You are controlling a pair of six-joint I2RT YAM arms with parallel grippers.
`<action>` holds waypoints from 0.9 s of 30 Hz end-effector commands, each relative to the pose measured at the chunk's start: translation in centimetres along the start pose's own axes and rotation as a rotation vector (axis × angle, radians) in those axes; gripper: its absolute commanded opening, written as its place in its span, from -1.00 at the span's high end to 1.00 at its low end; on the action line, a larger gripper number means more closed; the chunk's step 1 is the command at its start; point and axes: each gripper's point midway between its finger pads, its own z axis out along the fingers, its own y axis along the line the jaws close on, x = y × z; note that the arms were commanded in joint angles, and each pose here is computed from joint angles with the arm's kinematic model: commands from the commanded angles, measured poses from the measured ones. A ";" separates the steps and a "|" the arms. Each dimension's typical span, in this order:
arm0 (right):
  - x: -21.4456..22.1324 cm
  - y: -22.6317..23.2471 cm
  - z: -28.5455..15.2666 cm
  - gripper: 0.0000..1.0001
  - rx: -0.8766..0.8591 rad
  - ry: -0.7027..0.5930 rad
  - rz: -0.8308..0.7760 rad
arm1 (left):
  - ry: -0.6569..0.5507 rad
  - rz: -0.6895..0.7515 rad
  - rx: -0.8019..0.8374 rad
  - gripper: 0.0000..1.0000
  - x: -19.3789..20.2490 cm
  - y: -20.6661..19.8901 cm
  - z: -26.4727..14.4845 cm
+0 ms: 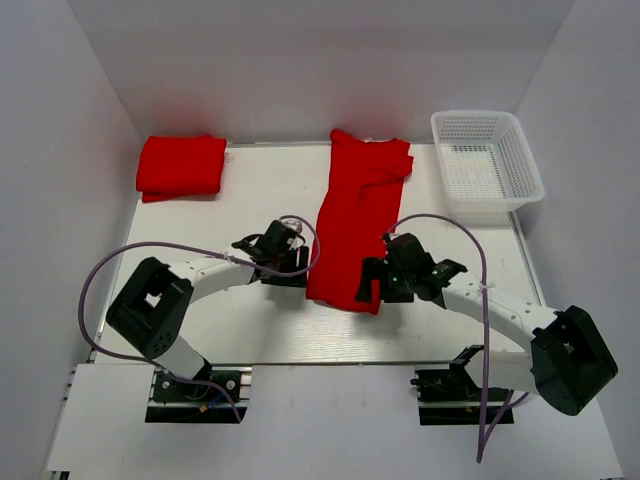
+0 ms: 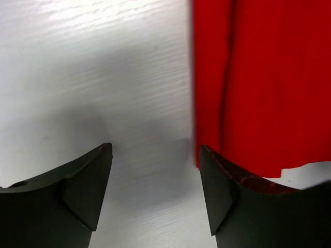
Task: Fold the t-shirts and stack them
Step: Grab the bottom of the folded rectangular tshirt with both arms
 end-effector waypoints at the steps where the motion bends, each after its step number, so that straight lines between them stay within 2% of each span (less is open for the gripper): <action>1: 1.4 -2.8 -0.2 -0.81 0.136 0.019 0.077 | -0.033 0.074 0.068 -0.54 -1.4 -1.8 -0.2; 5: 1.1 -4.0 -0.2 -0.76 0.192 -0.008 0.091 | -0.032 0.091 0.108 -0.51 -0.4 -2.5 0.3; 13: 0.5 -3.7 0.9 -0.48 0.171 -0.022 0.119 | 0.019 0.132 0.097 -0.19 1.7 -3.0 1.9; 18: 1.2 -2.8 2.1 -0.42 0.110 0.020 0.133 | 0.036 0.127 0.088 0.32 2.4 -3.2 2.1; 20: 2.1 -2.8 2.6 -0.19 0.095 0.047 0.153 | 0.049 0.124 0.087 0.42 3.2 -3.2 2.0; 21: 2.5 -2.8 2.6 -0.01 0.094 0.055 0.167 | 0.039 0.124 0.092 0.46 3.0 -3.3 2.0; 25: 4.0 -3.6 2.9 0.70 0.103 0.083 0.193 | 0.021 0.110 0.135 1.00 3.4 -3.9 1.5; 27: 4.6 -4.4 3.0 1.00 0.134 0.081 0.199 | 0.023 0.099 0.134 1.00 3.7 -3.8 1.4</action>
